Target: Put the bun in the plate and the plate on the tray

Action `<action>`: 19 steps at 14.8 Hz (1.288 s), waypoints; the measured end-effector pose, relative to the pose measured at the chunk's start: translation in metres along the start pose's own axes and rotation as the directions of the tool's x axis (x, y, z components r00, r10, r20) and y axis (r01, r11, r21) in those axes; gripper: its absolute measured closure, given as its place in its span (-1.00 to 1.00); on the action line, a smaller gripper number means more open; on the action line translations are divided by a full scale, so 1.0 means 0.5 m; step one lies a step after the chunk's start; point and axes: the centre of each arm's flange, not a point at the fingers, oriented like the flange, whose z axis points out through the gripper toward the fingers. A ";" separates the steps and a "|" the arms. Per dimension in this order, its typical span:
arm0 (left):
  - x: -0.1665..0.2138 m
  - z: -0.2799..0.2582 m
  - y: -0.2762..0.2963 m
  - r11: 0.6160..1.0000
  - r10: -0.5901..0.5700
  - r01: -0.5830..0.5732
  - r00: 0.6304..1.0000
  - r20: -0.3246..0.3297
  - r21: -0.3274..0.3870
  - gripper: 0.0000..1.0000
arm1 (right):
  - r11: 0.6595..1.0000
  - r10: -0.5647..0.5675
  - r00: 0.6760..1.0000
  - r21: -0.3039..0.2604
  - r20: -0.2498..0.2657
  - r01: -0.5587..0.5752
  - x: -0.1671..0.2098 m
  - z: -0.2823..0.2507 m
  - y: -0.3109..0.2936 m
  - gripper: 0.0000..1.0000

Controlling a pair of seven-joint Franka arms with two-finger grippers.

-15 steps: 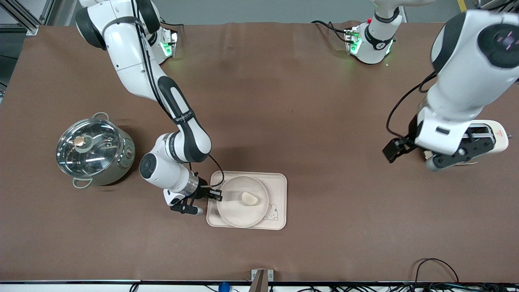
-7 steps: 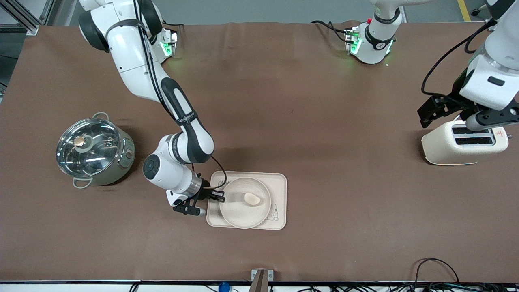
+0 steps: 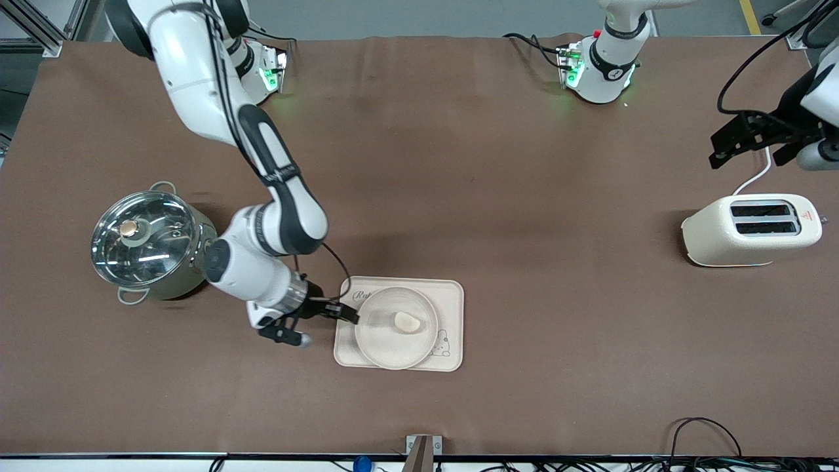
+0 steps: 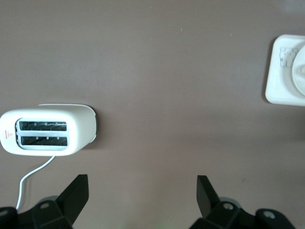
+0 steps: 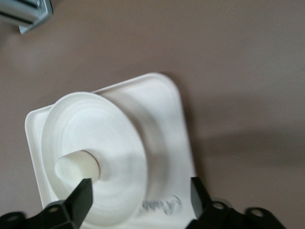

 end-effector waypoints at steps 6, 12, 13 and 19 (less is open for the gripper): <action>-0.080 -0.005 -0.002 1.000 0.005 -0.005 1.000 0.012 0.010 -1.00 | 0.946 -0.102 0.993 -0.303 0.061 0.116 0.020 -0.504 0.138 -1.00; -0.093 0.003 -0.012 1.000 -0.004 0.004 1.000 0.021 0.013 -1.00 | 0.916 -0.126 0.991 -0.380 0.031 0.129 -0.027 -0.878 0.323 -1.00; -0.093 0.004 -0.012 1.000 -0.004 0.004 1.000 0.022 0.013 -1.00 | 0.912 -0.125 0.992 -0.391 0.030 0.127 -0.037 -0.919 0.341 -1.00; -0.093 0.004 -0.009 1.000 -0.001 0.000 1.000 0.022 0.013 -1.00 | 0.867 -0.186 0.980 -0.458 0.066 0.195 -0.054 -1.007 0.352 -1.00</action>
